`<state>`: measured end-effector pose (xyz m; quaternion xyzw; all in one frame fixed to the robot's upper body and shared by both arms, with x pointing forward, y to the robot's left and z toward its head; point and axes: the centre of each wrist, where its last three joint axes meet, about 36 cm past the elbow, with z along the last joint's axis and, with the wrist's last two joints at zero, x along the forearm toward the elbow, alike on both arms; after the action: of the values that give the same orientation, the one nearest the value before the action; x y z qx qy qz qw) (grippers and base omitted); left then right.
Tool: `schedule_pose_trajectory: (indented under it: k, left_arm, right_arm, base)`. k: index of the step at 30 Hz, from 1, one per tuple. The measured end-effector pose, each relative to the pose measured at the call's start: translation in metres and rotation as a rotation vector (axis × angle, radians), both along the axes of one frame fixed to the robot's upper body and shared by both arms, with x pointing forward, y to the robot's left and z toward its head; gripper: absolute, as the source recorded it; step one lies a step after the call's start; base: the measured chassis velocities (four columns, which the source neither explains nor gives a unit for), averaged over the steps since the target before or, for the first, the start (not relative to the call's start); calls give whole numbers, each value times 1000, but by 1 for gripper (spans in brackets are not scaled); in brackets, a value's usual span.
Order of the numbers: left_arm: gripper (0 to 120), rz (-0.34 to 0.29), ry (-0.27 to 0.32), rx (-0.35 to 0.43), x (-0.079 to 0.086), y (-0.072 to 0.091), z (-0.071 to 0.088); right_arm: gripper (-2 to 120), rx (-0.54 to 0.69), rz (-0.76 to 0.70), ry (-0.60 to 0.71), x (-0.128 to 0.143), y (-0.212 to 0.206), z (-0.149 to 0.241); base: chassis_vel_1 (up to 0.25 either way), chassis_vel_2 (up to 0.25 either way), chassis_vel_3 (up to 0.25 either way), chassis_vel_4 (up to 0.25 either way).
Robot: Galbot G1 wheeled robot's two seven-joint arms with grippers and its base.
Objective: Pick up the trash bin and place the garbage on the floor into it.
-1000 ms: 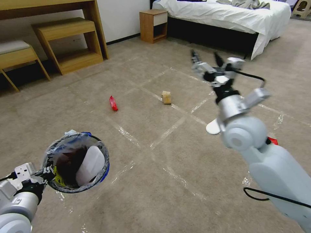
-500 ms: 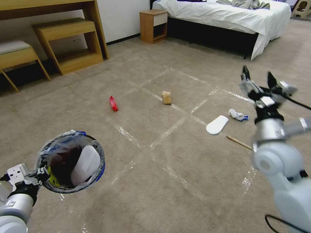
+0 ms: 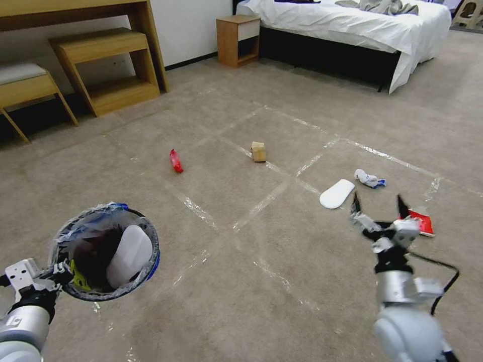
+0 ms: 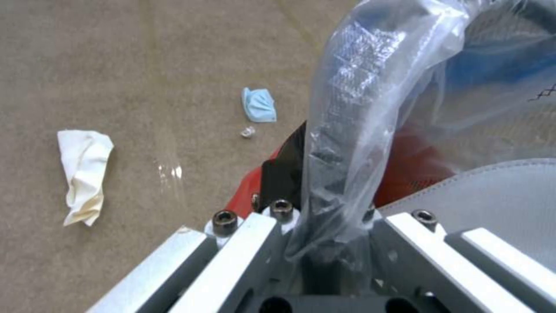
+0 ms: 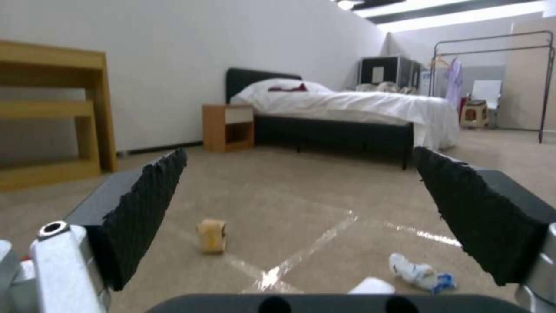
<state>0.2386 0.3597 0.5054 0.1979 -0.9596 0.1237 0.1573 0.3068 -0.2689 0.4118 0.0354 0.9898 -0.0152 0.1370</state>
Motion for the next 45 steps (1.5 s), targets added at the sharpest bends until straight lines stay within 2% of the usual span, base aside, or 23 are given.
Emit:
schedule_pose_trajectory:
  k: [11,45]
  left_arm:
    - [2,-2,-1,2,-1,-2,0]
    - [2,-1,-3,9,-1,1,0]
  right_arm:
    - [92,-50,-4,18,4,-3,-6]
    - [92,-41,15,38,6,14,-16]
  base:
    - [0,0,0,0]
    - [-82,86,81,-87]
